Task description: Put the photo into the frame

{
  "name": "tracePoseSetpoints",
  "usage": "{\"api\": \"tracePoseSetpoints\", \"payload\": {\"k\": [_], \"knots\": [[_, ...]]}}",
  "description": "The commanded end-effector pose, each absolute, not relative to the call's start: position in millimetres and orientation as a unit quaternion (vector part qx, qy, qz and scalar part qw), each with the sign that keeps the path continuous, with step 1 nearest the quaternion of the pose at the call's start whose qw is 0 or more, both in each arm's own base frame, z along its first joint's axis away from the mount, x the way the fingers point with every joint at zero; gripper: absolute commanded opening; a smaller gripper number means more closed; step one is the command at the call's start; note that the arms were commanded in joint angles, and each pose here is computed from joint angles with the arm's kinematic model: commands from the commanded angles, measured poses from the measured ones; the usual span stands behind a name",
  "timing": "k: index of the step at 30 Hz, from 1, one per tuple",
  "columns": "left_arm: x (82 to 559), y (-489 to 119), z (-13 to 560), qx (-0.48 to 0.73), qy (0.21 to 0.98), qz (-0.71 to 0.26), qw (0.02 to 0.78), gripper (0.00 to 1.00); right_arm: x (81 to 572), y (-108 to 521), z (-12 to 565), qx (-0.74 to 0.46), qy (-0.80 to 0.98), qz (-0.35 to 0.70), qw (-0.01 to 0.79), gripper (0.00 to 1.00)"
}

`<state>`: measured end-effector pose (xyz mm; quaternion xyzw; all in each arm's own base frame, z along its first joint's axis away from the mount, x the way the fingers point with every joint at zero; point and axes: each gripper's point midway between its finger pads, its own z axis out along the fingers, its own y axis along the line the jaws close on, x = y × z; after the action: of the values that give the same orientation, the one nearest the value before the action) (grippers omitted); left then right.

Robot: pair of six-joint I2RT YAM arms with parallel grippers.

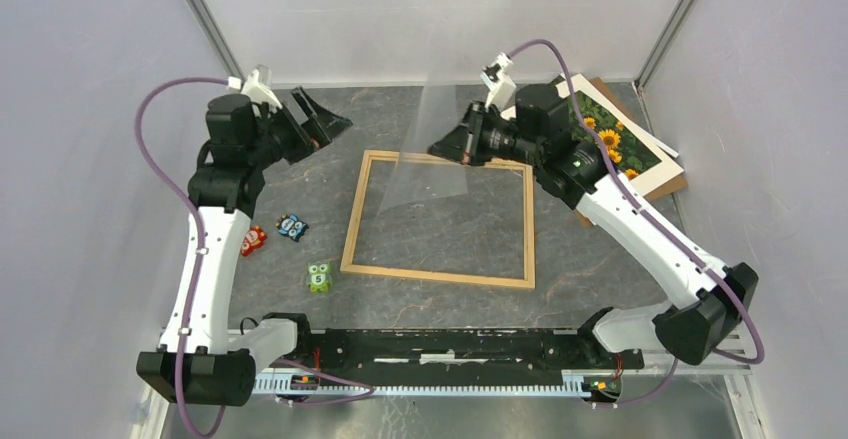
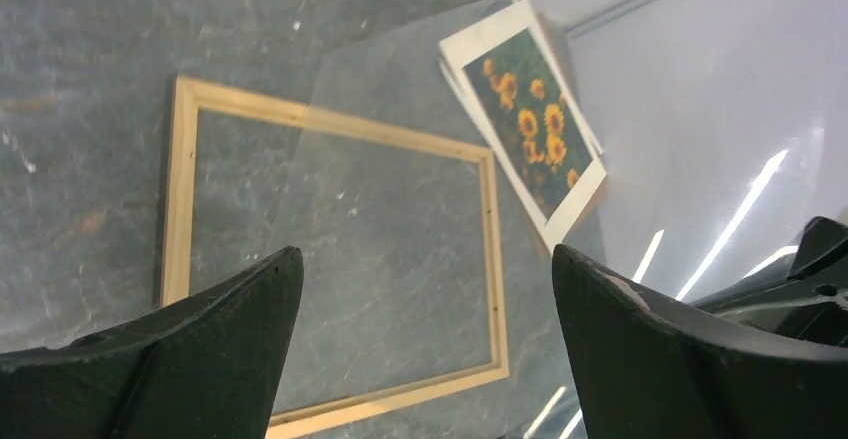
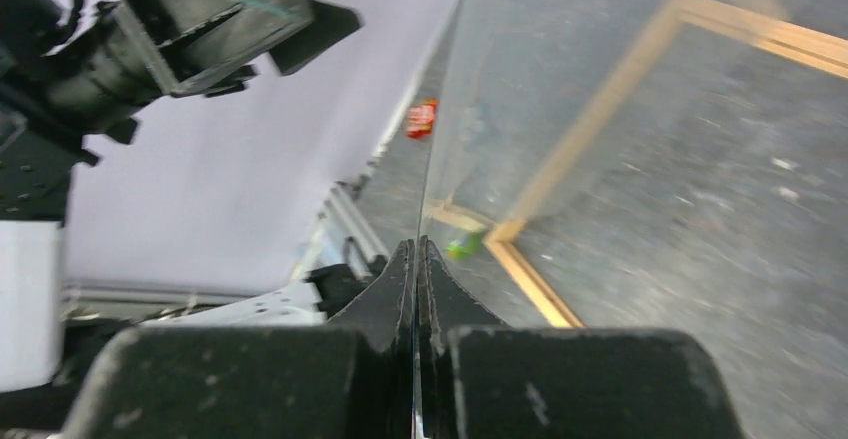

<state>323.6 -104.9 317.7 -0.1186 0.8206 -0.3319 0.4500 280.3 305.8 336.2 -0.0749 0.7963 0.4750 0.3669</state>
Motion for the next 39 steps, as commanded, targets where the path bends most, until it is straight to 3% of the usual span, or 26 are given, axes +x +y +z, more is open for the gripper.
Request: {"api": "tracePoseSetpoints", "payload": {"k": [1, 6, 11, 26, 39], "knots": [[318, -104, 362, -0.121, 0.804, -0.339, 0.473, 1.0, 268, 347, 398, -0.11, 0.738, 0.558, 0.362, 0.0], [311, -90, 401, -0.123, 0.795, -0.303, 0.511, 1.0, 260, 368, 427, -0.137, 0.7, 0.616, 0.335, 0.0], [312, -82, 410, -0.12, 0.794, -0.278, 0.527, 1.0, 256, 365, 410, -0.121, 0.699, 0.631, 0.314, 0.0], [333, -96, 282, -0.108, 0.865, -0.273, 0.407, 1.0, 274, 263, 189, 0.023, 0.802, 0.538, 0.257, 0.0], [366, -94, 226, -0.098, 0.898, -0.205, 0.376, 1.0, 270, 241, 154, 0.012, 0.839, 0.486, 0.246, 0.0]]}}
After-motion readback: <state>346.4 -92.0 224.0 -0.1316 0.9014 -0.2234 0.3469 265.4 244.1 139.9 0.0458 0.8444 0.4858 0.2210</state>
